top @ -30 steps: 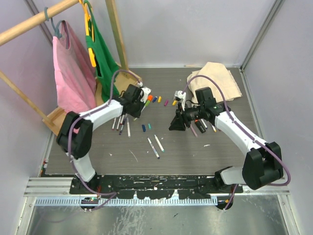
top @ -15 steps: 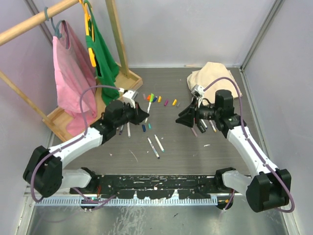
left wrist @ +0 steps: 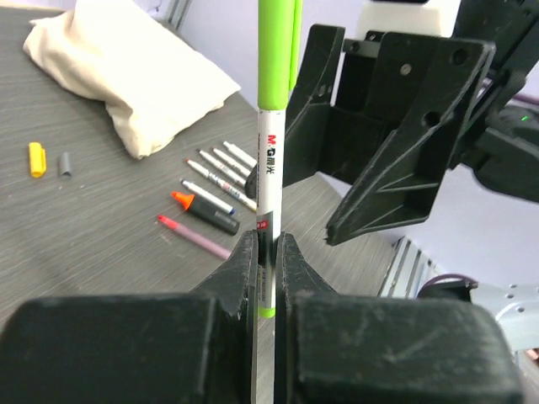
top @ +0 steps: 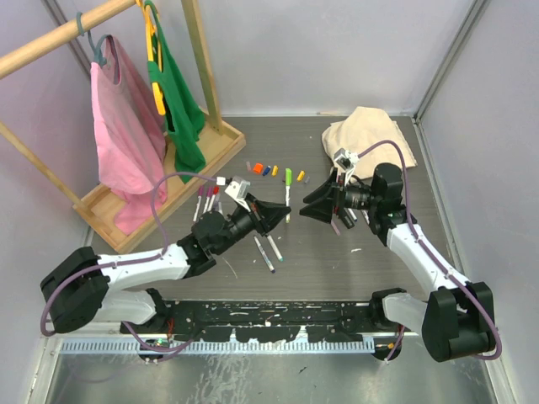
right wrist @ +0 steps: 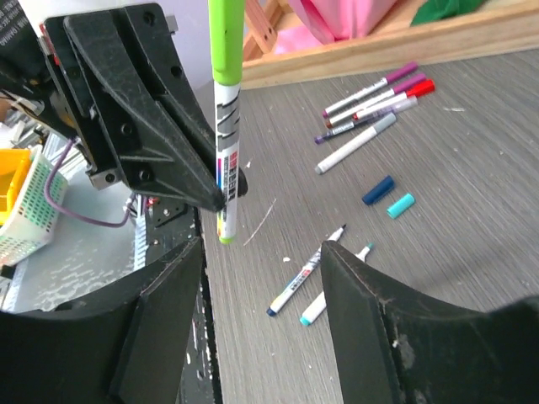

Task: Open the pen caps
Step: Pick up the pen from the center of the board.

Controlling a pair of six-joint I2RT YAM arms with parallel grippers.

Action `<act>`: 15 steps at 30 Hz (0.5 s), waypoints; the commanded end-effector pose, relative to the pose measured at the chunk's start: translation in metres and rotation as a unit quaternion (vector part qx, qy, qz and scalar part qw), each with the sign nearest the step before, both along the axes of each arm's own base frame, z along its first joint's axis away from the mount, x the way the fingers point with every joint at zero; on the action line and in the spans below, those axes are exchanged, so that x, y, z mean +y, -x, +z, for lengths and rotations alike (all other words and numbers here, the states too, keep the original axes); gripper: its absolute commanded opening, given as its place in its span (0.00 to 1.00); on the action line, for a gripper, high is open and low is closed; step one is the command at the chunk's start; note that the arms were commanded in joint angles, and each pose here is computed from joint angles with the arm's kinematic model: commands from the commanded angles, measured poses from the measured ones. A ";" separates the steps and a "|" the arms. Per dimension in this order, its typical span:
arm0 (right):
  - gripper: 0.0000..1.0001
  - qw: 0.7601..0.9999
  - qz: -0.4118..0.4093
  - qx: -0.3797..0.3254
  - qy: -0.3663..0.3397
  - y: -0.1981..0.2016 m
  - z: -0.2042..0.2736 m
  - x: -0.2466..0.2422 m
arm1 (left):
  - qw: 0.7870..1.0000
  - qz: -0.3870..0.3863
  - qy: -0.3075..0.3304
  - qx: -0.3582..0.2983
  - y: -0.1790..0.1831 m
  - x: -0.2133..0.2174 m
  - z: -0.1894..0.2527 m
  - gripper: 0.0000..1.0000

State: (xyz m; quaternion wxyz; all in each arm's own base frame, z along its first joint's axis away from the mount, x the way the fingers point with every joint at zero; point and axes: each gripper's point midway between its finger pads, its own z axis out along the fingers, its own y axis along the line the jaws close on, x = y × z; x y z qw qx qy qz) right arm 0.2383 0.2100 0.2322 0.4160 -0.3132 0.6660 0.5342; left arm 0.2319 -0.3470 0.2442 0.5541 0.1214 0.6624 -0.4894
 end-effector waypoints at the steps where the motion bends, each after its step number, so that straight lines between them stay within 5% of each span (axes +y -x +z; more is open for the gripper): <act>1: 0.64 0.997 0.020 -0.065 -0.047 0.010 0.038 0.003 | 0.994 0.045 0.091 -0.034 -0.003 -0.001 0.038 0.00; 15: 0.61 0.995 -0.012 -0.043 -0.090 0.009 0.042 0.004 | 0.993 0.015 0.113 -0.020 0.015 -0.028 0.034 0.00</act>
